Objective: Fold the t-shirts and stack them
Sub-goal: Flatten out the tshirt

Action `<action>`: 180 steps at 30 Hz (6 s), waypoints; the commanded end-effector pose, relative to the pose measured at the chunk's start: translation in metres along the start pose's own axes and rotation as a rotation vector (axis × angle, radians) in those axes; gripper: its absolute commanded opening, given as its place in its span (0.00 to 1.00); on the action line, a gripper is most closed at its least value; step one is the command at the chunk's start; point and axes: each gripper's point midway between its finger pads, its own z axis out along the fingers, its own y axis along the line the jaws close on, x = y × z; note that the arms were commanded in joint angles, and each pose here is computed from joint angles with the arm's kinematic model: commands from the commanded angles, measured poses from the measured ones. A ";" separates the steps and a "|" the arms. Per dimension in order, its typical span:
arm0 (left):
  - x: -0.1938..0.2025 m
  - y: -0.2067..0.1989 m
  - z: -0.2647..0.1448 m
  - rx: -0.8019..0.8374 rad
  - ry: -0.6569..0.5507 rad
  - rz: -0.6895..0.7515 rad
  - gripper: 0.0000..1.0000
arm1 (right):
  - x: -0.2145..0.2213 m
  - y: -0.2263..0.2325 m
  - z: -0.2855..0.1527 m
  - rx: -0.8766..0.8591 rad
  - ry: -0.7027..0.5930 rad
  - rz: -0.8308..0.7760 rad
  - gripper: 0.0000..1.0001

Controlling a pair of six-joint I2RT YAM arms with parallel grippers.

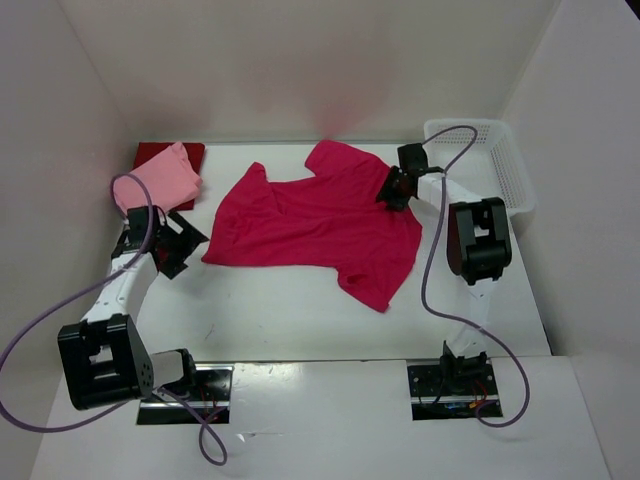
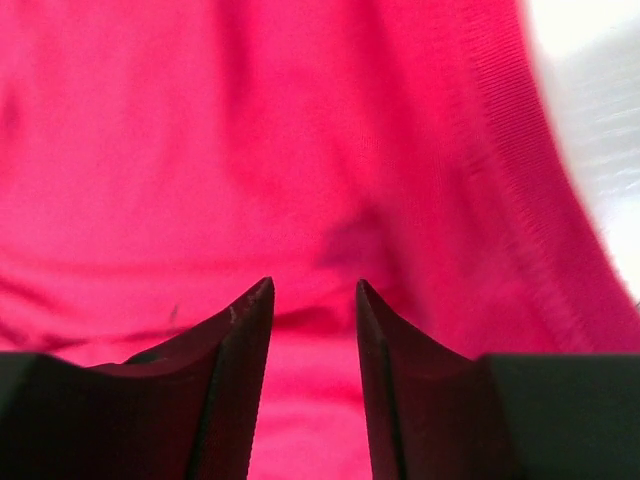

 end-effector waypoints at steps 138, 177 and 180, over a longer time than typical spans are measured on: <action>0.023 -0.042 0.036 0.232 0.177 0.013 0.00 | 0.276 -0.052 -0.153 0.172 0.213 0.130 0.05; 0.023 -0.034 0.037 0.201 0.161 0.021 0.00 | 0.230 -0.038 -0.182 0.006 0.108 0.138 0.49; 0.025 -0.035 0.039 0.208 0.171 0.020 0.00 | 0.255 -0.061 -0.181 0.022 0.171 0.217 0.50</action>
